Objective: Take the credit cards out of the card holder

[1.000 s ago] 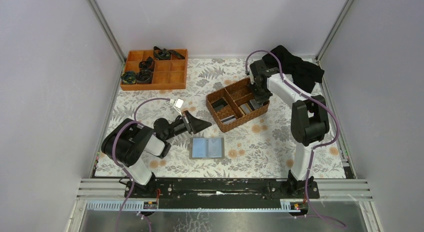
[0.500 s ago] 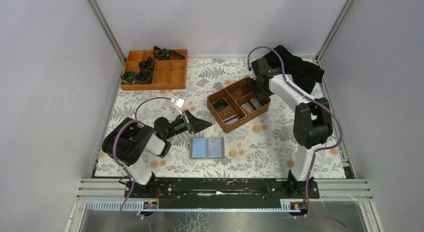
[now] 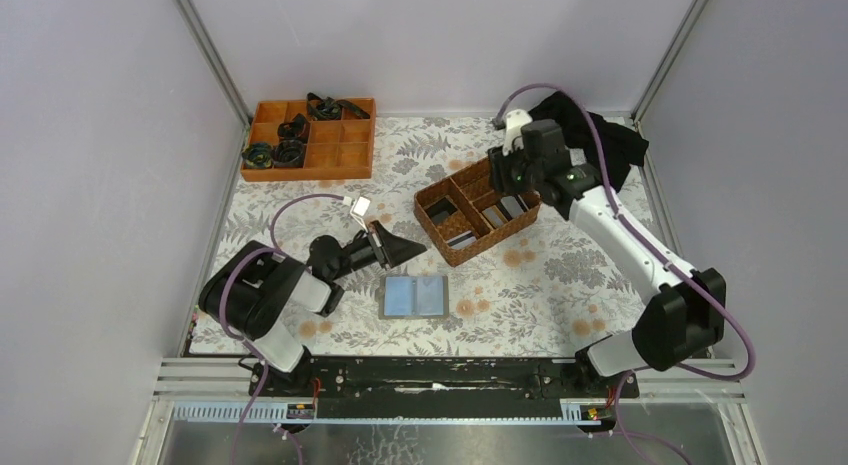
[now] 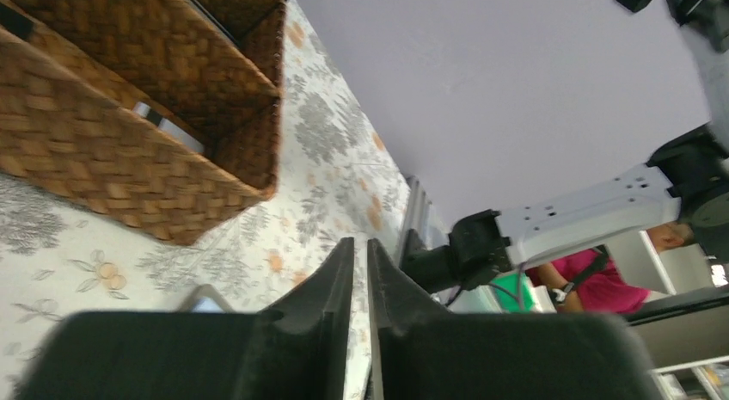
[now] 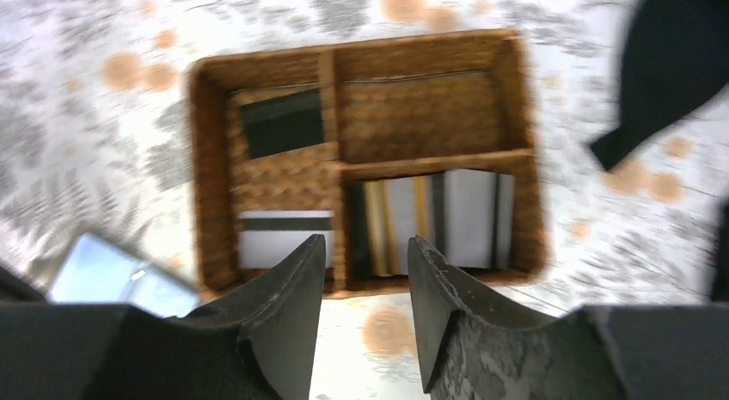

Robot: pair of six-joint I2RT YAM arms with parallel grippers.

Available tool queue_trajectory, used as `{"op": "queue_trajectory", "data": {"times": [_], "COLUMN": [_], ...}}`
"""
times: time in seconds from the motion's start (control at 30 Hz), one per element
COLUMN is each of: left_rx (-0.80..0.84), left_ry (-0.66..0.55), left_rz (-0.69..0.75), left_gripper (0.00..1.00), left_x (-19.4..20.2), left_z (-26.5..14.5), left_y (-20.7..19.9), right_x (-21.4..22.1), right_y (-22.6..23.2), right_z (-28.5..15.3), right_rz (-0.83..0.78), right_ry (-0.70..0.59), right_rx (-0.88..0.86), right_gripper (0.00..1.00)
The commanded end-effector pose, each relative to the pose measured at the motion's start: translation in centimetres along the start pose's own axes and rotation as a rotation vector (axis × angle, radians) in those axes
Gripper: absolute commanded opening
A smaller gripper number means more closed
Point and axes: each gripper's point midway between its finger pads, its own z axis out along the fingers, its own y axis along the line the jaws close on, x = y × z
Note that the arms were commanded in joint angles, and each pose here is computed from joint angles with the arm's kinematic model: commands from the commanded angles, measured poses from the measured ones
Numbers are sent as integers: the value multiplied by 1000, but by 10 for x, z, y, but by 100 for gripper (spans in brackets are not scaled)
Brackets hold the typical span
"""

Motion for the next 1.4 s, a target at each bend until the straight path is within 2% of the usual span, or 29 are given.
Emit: {"op": "queue_trajectory", "data": {"times": [0.0, 0.1, 0.13, 0.23, 0.27, 0.33, 0.4, 0.43, 0.53, 0.63, 0.67, 0.77, 0.8, 0.93, 1.0, 1.13, 1.37], "left_rx": [-12, -176, -229, -394, -444, -529, -606, -630, -670, -708, -727, -765, -767, -770, -785, -794, -793], "left_ry": [20, 67, 76, 89, 89, 82, 89, 98, 122, 147, 155, 173, 174, 167, 170, 162, 186], "left_rz": [75, 105, 127, 189, 201, 220, 224, 223, 205, 178, 169, 140, 134, 141, 150, 152, 136], "left_gripper": [2, 0, 0, 0, 5, 24, 42, 46, 49, 42, 36, 5, 0, 0, 0, 0, 0], "left_x": [6, 21, 24, 29, 30, 29, 32, 35, 45, 54, 57, 63, 63, 63, 63, 64, 72], "left_z": [8, 5, 2, -15, -21, -35, -48, -53, -63, -70, -74, -78, -78, -81, -85, -88, -88], "left_y": [-8, 13, 19, 38, 44, 55, 67, 71, 80, 89, 93, 101, 101, 100, 102, 105, 110], "right_x": [31, 65, 75, 99, 108, 121, 134, 141, 161, 171, 173, 175, 175, 177, 179, 190, 203], "right_y": [72, 108, 118, 142, 150, 161, 173, 179, 192, 203, 206, 208, 209, 207, 204, 202, 206], "right_z": [6, 5, 3, -6, -9, -13, -14, -14, -7, 0, 3, 13, 16, 23, 26, 30, 35], "right_rz": [1, 43, 61, 80, 77, 85, 85, 77, 59, 64, 67, 75, 76, 71, 66, 65, 77], "right_ry": [12, 22, 25, 30, 34, 33, 47, 59, 102, 120, 123, 131, 134, 142, 153, 183, 218], "right_rx": [-252, -367, -397, -443, -456, -481, -509, -519, -534, -553, -555, -547, -545, -518, -503, -490, -511], "right_gripper": [39, 1, 0, 0, 0, 2, 13, 21, 30, 30, 27, 17, 13, 5, 5, 13, 12]}}
